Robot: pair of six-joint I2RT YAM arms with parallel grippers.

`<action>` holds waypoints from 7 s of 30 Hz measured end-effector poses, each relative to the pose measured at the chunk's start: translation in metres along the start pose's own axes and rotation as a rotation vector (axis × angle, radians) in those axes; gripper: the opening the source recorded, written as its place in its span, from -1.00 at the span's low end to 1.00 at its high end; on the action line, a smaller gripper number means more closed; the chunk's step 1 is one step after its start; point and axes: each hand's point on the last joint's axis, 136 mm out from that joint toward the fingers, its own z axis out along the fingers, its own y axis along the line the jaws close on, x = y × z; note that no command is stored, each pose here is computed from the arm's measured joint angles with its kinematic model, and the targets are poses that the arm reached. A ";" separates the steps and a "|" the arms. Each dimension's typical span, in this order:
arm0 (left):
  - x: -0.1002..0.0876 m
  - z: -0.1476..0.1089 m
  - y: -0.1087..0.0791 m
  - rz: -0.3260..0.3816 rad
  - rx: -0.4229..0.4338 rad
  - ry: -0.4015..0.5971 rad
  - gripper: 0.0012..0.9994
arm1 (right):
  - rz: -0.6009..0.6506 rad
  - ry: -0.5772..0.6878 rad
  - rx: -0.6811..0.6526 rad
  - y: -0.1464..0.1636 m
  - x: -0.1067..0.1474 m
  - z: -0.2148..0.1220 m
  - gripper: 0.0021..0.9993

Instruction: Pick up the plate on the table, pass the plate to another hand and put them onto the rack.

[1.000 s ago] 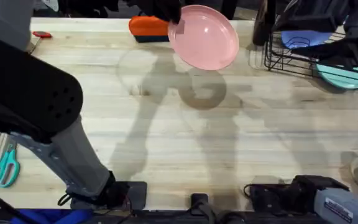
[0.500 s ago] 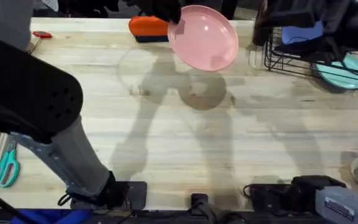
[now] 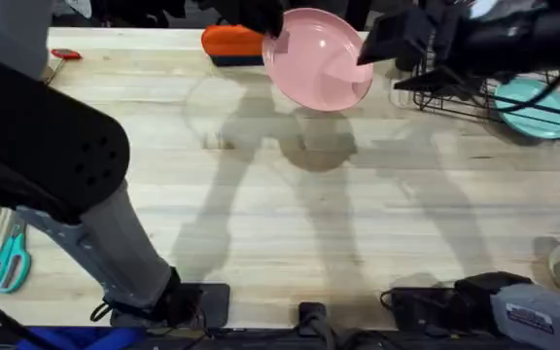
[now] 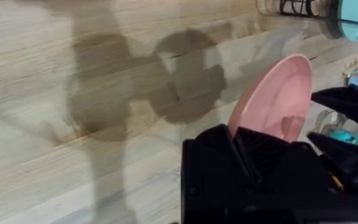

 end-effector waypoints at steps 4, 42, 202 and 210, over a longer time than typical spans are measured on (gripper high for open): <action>0.000 0.000 0.000 0.000 0.000 0.000 -0.92 | -0.014 0.024 0.000 0.002 0.002 0.016 0.99; 0.000 0.000 -0.001 0.001 0.002 0.001 -0.92 | -0.018 0.069 0.009 0.000 0.007 0.037 -0.83; -0.001 -0.143 0.058 0.010 -0.524 -0.365 0.99 | -1.805 0.101 1.062 -0.258 -0.208 -0.026 -0.95; -0.001 -0.142 0.058 0.010 -0.524 -0.365 0.99 | -1.799 0.133 1.023 -0.263 -0.199 -0.020 -0.95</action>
